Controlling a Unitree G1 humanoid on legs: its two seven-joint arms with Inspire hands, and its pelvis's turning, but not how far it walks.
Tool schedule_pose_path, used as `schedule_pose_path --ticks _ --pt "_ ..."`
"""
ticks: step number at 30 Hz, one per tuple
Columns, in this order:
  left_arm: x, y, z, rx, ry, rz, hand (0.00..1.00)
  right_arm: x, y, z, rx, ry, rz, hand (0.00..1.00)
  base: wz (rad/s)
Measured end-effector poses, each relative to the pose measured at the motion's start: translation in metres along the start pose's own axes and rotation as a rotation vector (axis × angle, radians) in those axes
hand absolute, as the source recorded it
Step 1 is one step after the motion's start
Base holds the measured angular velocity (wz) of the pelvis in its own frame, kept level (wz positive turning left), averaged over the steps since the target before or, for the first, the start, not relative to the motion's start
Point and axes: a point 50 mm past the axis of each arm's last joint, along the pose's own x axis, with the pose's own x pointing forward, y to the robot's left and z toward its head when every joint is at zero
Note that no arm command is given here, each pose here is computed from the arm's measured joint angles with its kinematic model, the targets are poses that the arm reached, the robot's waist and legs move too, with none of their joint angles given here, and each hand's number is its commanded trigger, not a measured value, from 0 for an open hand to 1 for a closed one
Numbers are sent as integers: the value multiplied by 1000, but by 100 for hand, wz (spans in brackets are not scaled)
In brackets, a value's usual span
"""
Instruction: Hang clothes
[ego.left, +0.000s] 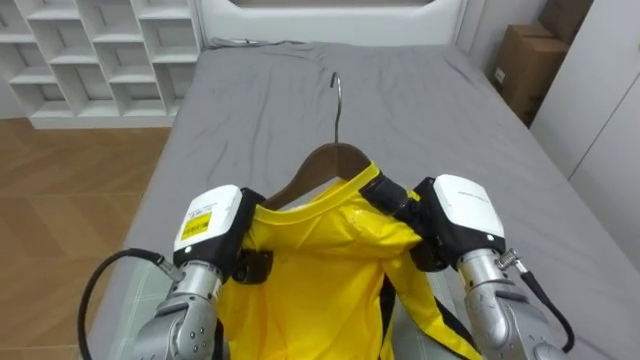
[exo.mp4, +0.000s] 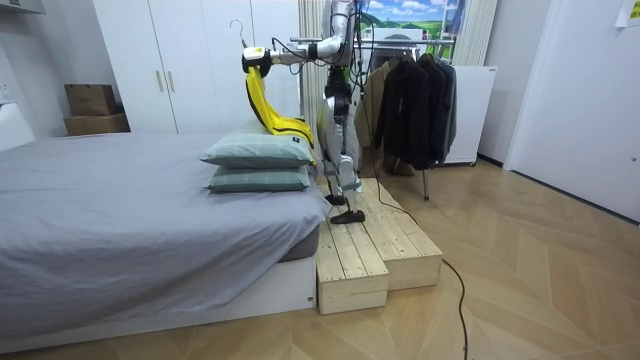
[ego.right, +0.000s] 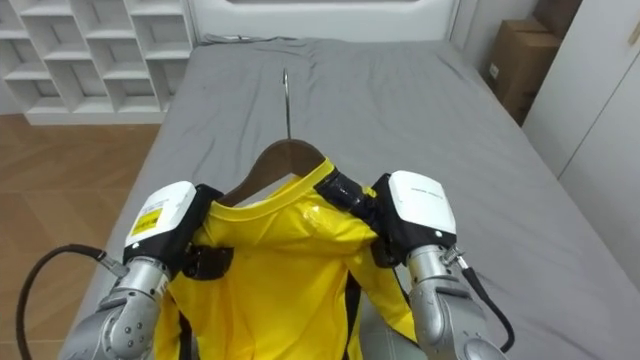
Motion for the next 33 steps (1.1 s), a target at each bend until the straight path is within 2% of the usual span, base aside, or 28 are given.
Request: schedule_pose_path --ticks 13,33 --pt "0 -1 18 -62 -53 15 0 -1 10 5 -1 -6 85 100 0" --pt "-4 -9 20 -60 -77 -38 0 -12 24 1 31 24 121 100 0"
